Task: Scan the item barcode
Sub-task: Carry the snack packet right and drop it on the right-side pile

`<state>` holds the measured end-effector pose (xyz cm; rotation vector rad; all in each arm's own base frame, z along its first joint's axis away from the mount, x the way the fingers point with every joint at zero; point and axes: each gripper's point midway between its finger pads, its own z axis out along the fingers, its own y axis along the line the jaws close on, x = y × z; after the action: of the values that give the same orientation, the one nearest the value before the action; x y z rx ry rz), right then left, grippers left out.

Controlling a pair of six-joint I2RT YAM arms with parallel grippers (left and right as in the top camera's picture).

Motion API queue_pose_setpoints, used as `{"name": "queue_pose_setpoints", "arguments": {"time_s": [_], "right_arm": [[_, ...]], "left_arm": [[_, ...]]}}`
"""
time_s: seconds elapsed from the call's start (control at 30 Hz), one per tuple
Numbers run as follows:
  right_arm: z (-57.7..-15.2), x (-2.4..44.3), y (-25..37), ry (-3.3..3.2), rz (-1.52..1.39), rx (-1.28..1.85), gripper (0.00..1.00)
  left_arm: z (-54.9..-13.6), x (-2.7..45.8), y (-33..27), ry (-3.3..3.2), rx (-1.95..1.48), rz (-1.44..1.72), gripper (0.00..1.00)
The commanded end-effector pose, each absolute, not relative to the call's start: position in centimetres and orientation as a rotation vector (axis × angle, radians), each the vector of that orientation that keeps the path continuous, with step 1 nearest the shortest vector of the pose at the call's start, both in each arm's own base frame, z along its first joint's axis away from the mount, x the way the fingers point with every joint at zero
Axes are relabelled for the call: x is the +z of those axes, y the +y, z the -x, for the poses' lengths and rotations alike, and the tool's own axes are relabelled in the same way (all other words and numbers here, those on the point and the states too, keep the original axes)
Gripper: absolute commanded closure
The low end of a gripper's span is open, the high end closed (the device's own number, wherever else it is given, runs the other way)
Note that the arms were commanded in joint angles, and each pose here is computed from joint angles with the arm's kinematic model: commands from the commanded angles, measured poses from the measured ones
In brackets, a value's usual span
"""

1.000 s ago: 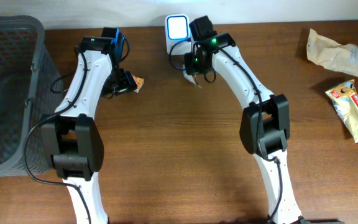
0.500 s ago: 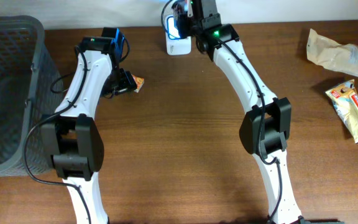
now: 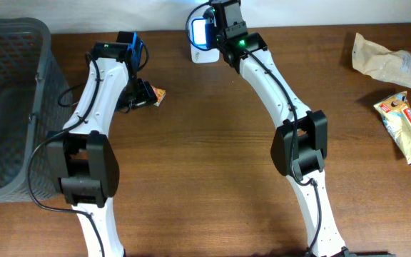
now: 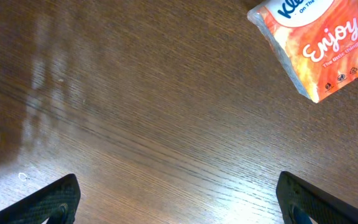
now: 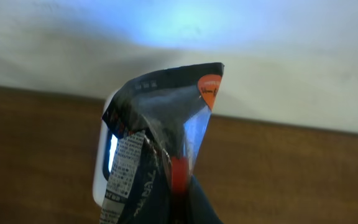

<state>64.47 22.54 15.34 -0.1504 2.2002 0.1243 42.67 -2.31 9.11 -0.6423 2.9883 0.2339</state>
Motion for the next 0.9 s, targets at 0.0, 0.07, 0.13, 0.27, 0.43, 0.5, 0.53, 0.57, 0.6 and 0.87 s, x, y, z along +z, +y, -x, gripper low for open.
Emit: {"name": "queue_pose_setpoints", "arguments": {"time_s": [0.0,0.07,0.13,0.27,0.43,0.5,0.53,0.57,0.6,0.87], "right_arm": [[-63.0,22.1,19.3,2.141,-0.036,0.024,0.96],[-61.4,25.2,15.3,2.128,-0.183,-0.085,0.96],[-59.8,27.6,11.6,2.133,-0.244,-0.154,0.96],[-56.3,29.8,1.2,2.190,-0.461,-0.258,0.96],[-51.4,26.9,-9.8,2.355,-0.693,-0.389,0.96],[-49.5,25.8,-13.0,2.411,-0.774,-0.416,0.96],[-48.7,25.4,-14.2,2.430,-0.808,-0.418,0.96],[-48.0,25.1,-15.2,2.445,-0.838,-0.418,0.96],[-47.3,24.9,-16.1,2.457,-0.867,-0.422,0.96],[-43.2,24.0,-23.5,2.443,-1.101,-0.397,0.96]], "left_arm": [[-42.8,9.3,-2.2,2.977,0.235,0.657,0.01],[-42.8,9.3,-2.2,2.977,0.235,0.656,0.01],[-42.8,9.3,-2.2,2.977,0.235,0.656,0.01],[-42.8,9.3,-2.2,2.977,0.235,0.656,0.01],[-42.8,9.3,-2.2,2.977,0.235,0.656,0.01],[-42.8,9.3,-2.2,2.977,0.235,0.656,0.01],[-42.8,9.3,-2.2,2.977,0.235,0.656,0.01],[-42.8,9.3,-2.2,2.977,0.235,0.656,0.01],[-42.8,9.3,-2.2,2.977,0.235,0.656,0.01],[-42.8,9.3,-2.2,2.977,0.235,0.656,0.01]]}}
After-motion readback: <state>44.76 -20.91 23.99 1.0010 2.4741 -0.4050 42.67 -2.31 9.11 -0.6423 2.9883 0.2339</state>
